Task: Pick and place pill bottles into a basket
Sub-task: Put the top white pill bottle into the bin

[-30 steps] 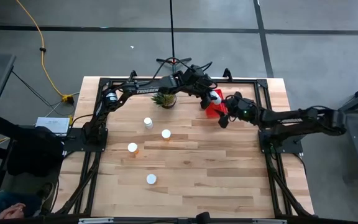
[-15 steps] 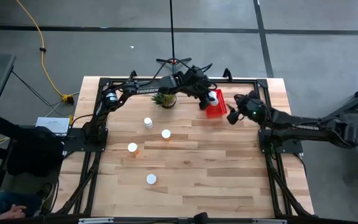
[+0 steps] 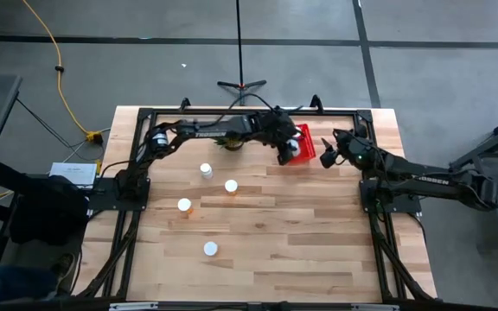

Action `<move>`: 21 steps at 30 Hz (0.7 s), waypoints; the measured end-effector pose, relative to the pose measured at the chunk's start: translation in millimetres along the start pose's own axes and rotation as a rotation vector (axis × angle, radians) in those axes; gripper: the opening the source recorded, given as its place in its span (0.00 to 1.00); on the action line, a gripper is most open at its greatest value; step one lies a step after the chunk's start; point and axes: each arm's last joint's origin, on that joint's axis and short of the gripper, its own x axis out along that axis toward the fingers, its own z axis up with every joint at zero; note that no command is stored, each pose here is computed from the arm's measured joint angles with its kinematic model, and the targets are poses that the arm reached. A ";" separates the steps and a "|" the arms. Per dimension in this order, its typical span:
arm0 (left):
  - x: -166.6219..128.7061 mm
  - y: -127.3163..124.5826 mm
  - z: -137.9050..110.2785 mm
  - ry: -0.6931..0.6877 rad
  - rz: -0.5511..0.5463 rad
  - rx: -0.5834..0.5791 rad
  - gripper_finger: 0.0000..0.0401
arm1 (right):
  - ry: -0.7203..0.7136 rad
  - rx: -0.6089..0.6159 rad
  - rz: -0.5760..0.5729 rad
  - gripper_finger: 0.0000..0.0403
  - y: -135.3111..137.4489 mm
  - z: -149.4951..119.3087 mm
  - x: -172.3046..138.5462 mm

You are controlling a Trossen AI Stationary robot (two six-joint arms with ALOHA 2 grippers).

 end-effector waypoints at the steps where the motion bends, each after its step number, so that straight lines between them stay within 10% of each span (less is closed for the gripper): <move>1: 1.9 0.6 -2.6 0.013 0.000 -0.016 0.49 | 0.000 0.000 0.002 0.63 0.1 0.0 0.0; 21: 21.7 2.3 -14.5 0.025 0.007 -0.042 0.50 | 0.036 0.006 -0.003 0.63 -0.2 -3.8 0.2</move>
